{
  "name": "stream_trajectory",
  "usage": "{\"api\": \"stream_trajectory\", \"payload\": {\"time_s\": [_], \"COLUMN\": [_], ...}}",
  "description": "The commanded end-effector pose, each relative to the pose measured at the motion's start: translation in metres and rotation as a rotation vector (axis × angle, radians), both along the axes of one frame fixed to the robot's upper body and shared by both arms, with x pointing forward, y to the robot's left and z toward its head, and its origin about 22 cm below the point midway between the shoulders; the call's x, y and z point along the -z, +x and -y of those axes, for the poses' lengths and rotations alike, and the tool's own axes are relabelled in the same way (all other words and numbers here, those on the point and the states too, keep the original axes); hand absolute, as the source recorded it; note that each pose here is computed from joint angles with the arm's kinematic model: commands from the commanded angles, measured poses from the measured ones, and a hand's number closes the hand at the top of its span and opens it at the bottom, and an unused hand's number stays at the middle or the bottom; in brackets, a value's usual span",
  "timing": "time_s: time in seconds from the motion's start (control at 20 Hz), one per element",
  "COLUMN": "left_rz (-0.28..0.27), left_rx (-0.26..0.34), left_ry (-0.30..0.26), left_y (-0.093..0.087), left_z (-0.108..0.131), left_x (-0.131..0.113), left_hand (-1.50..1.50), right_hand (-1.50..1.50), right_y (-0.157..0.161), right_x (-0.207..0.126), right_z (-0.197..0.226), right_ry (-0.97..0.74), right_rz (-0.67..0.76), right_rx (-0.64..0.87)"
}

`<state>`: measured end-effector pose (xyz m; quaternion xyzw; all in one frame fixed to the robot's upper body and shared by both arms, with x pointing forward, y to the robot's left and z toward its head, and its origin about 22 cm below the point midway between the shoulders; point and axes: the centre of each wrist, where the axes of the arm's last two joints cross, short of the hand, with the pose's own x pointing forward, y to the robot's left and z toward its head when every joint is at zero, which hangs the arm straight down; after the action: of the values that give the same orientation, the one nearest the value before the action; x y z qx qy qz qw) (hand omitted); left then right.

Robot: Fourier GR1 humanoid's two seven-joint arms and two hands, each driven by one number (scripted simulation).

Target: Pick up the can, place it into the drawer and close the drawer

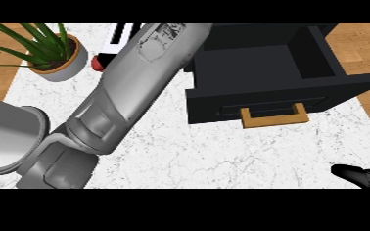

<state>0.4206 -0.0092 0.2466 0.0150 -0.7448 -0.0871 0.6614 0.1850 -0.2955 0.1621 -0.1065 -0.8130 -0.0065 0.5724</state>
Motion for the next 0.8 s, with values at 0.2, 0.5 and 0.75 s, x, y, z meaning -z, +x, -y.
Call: {"api": "stream_trajectory", "payload": {"time_s": [0.2, 0.5, 0.75], "left_rz": [0.013, 0.053, 0.02], "left_rx": [-0.094, -0.156, -0.154], "left_ry": [-0.007, -0.006, -0.058], "left_y": [0.01, 0.011, 0.014], "left_z": [0.008, 0.012, 0.007], "left_x": [-0.008, -0.011, 0.0], "left_hand": [-1.5, -1.5, -1.5], "right_hand": [-1.5, -1.5, -1.5], "right_y": [0.009, 0.01, 0.021], "right_x": [-0.005, -0.019, -0.03], "right_z": [0.0, -0.004, -0.004], "right_ry": [-0.007, -0.126, -0.248], "right_rz": [0.006, 0.039, 0.096], "right_rx": [-0.018, -0.019, -0.059]}}
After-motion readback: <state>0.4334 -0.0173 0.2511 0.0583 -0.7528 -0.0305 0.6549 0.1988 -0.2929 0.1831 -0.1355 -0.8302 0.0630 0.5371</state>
